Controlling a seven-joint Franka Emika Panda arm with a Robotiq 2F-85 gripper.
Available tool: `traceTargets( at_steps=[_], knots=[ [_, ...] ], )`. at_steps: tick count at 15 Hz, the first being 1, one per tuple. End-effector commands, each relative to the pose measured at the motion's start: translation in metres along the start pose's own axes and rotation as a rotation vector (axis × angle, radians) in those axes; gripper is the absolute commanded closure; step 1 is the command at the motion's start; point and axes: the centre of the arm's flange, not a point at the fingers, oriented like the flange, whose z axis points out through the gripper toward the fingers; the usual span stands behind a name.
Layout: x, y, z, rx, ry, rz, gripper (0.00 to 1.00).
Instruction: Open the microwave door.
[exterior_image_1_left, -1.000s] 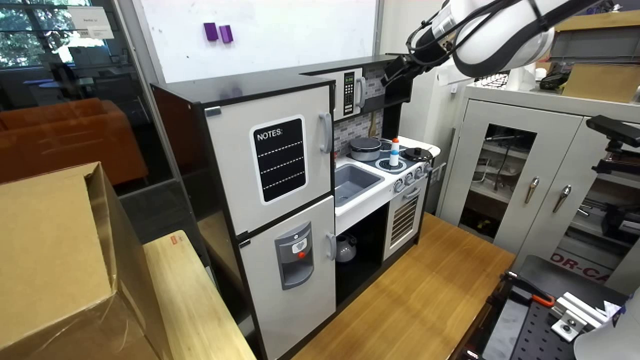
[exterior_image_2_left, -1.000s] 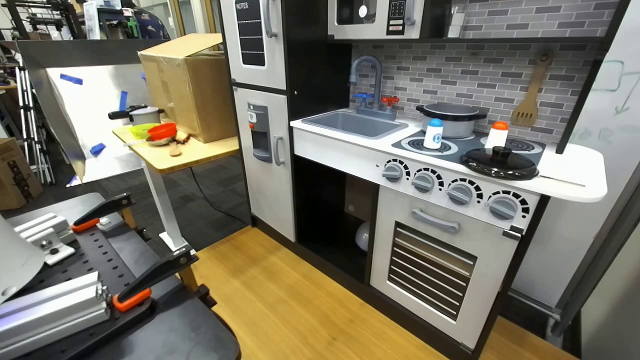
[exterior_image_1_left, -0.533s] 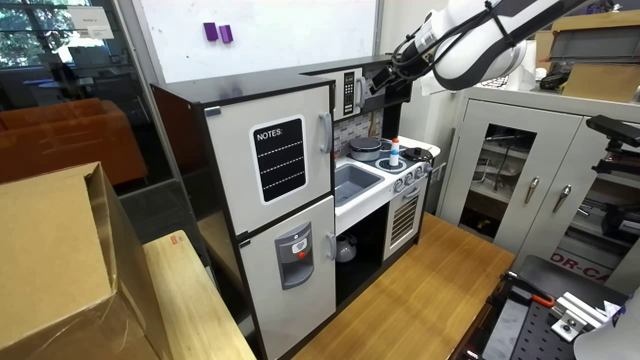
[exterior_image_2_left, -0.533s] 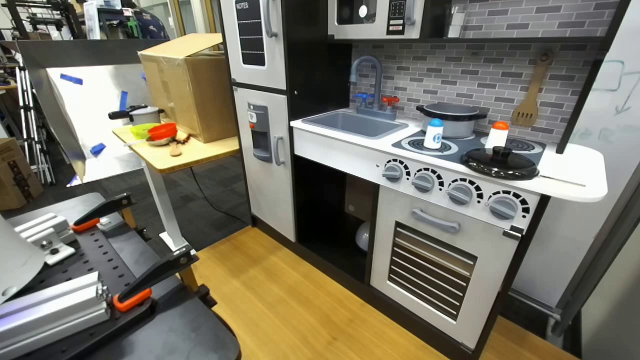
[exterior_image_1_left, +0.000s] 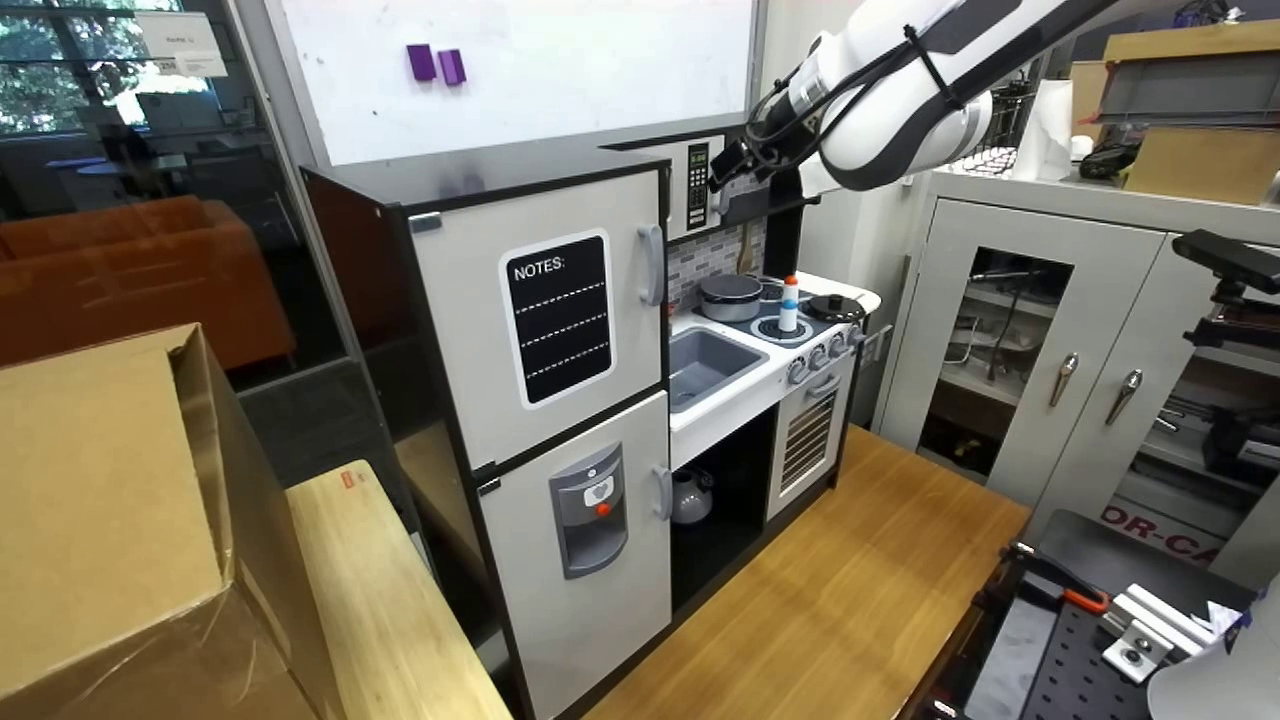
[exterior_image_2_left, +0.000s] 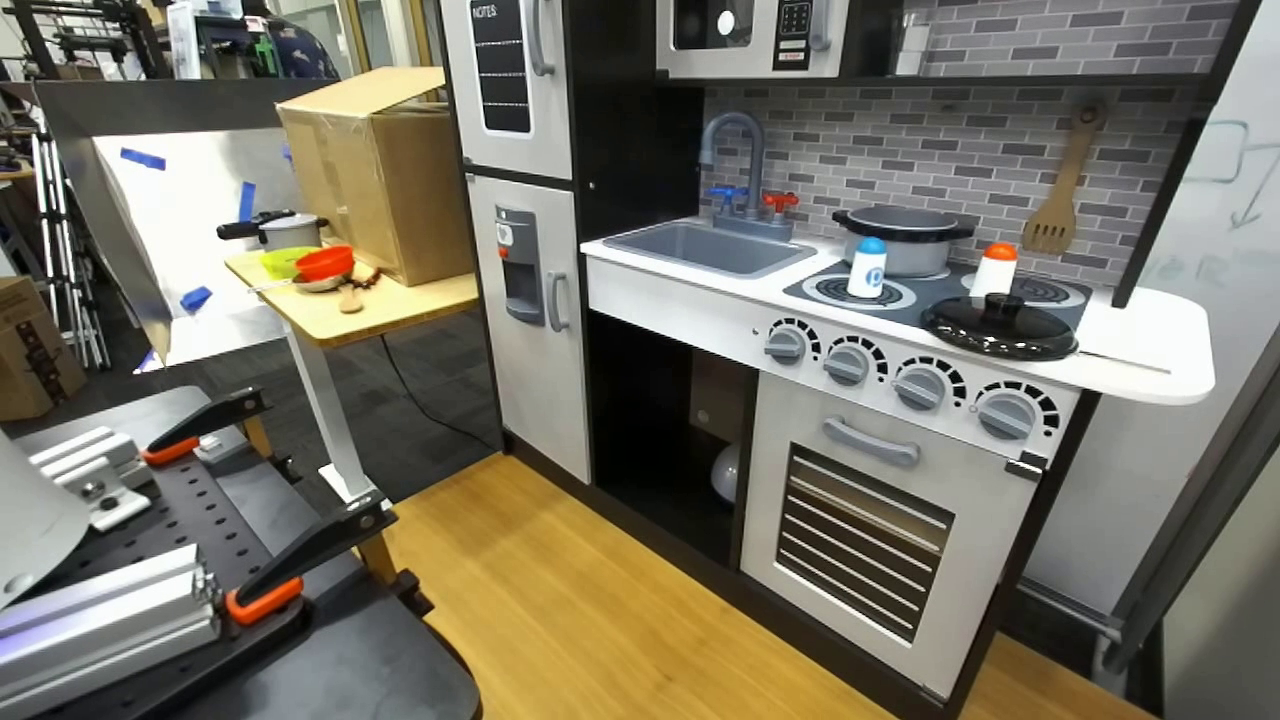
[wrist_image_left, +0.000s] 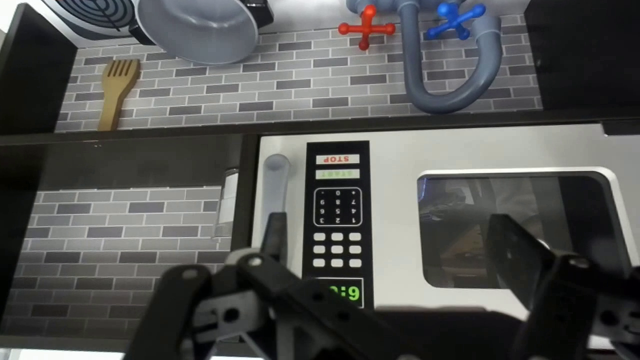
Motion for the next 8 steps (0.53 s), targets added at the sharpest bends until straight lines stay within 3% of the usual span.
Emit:
traceTargets(
  at_steps=[1,8],
  knots=[
    [0.010,0.009,0.016,0.000,0.035,0.008,0.00],
    [0.023,0.048,0.023,-0.074,0.033,0.056,0.00]
  ],
)
